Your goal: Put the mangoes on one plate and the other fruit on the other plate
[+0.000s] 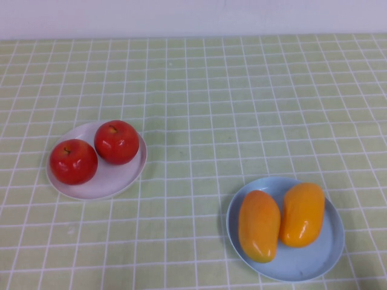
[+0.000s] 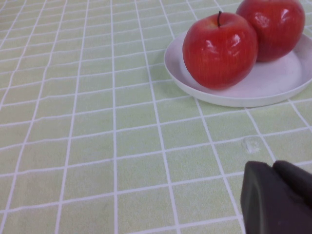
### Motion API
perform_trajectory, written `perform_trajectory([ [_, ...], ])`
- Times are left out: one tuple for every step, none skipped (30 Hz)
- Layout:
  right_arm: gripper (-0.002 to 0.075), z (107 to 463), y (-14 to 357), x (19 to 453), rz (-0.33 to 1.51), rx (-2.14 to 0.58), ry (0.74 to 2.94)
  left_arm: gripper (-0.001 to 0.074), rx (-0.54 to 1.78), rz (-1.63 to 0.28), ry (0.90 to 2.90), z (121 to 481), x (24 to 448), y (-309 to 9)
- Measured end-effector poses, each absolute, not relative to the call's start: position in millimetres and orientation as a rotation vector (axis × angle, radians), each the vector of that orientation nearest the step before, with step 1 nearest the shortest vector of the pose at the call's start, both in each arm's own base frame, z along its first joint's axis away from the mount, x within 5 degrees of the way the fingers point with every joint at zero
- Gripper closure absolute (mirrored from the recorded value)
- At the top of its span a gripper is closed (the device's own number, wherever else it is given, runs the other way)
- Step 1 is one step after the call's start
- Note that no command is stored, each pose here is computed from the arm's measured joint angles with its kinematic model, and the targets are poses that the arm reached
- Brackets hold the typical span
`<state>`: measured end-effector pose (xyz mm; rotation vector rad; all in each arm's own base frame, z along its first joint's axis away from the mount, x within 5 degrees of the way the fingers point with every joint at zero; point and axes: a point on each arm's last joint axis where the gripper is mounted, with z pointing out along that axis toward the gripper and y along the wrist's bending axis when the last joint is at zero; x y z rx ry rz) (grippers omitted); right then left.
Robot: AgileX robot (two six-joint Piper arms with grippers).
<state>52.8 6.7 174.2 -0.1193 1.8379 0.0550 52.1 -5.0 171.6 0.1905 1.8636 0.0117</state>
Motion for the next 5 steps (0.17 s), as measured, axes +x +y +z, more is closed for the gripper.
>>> perform_trajectory([
  [0.0741,174.2,6.7,52.8,0.055,-0.119,1.838,0.0733,0.19,0.012,1.864,171.6,52.1,-5.0],
  [0.0741,174.2,6.7,52.8,0.055,-0.119,1.838,0.0733,0.19,0.012,1.864,171.6,52.1,-5.0],
  [0.0741,174.2,6.7,52.8,0.055,-0.119,1.838,0.0733,0.19,0.012,1.864,171.6,52.1,-5.0],
  [0.0741,174.2,6.7,52.8,0.055,-0.119,1.838,0.0733,0.19,0.012,1.864,171.6,52.1,-5.0],
  [0.0741,174.2,6.7,52.8,0.055,-0.119,1.838,0.0733,0.19,0.012,1.864,171.6,52.1,-5.0],
])
